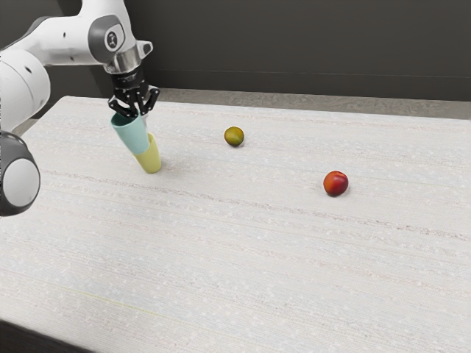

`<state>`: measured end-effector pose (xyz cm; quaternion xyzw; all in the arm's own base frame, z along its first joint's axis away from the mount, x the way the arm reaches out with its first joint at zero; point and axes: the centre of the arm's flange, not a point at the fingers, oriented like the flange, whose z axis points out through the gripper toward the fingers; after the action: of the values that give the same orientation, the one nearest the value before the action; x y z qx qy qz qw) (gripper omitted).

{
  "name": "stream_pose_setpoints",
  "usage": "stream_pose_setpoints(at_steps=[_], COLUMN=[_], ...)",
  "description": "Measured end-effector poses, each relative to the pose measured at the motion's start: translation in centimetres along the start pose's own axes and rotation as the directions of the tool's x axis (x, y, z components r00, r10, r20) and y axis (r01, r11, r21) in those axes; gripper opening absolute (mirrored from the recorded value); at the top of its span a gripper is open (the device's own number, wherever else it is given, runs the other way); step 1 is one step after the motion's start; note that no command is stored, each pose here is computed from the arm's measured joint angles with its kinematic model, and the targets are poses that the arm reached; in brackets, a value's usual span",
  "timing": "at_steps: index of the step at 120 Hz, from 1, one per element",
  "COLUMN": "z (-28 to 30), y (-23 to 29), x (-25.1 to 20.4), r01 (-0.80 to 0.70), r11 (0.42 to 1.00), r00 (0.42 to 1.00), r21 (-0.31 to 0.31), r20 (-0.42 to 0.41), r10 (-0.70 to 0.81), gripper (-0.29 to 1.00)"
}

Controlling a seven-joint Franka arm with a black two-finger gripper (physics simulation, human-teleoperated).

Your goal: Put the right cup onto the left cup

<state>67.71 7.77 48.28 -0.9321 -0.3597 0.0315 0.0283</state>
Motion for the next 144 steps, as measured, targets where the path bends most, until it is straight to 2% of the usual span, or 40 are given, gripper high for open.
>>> stream_pose_setpoints(at_steps=[43,85,108,144], z=[1.7,1.9,0.6,2.5], y=[0.4,1.0,1.3,1.9], x=[3.4,5.1,6.4,7.8], r01=[-0.035,-0.066,-0.074,-0.091], r11=[0.999,0.997,0.996,0.994], r00=[0.999,0.998,0.996,0.995], r21=[0.035,0.046,0.039,0.053], r20=[0.024,0.01,-0.037,-0.033], r10=[0.034,0.066,0.076,0.093], gripper=[-0.08,-0.08,-0.08,-0.08])
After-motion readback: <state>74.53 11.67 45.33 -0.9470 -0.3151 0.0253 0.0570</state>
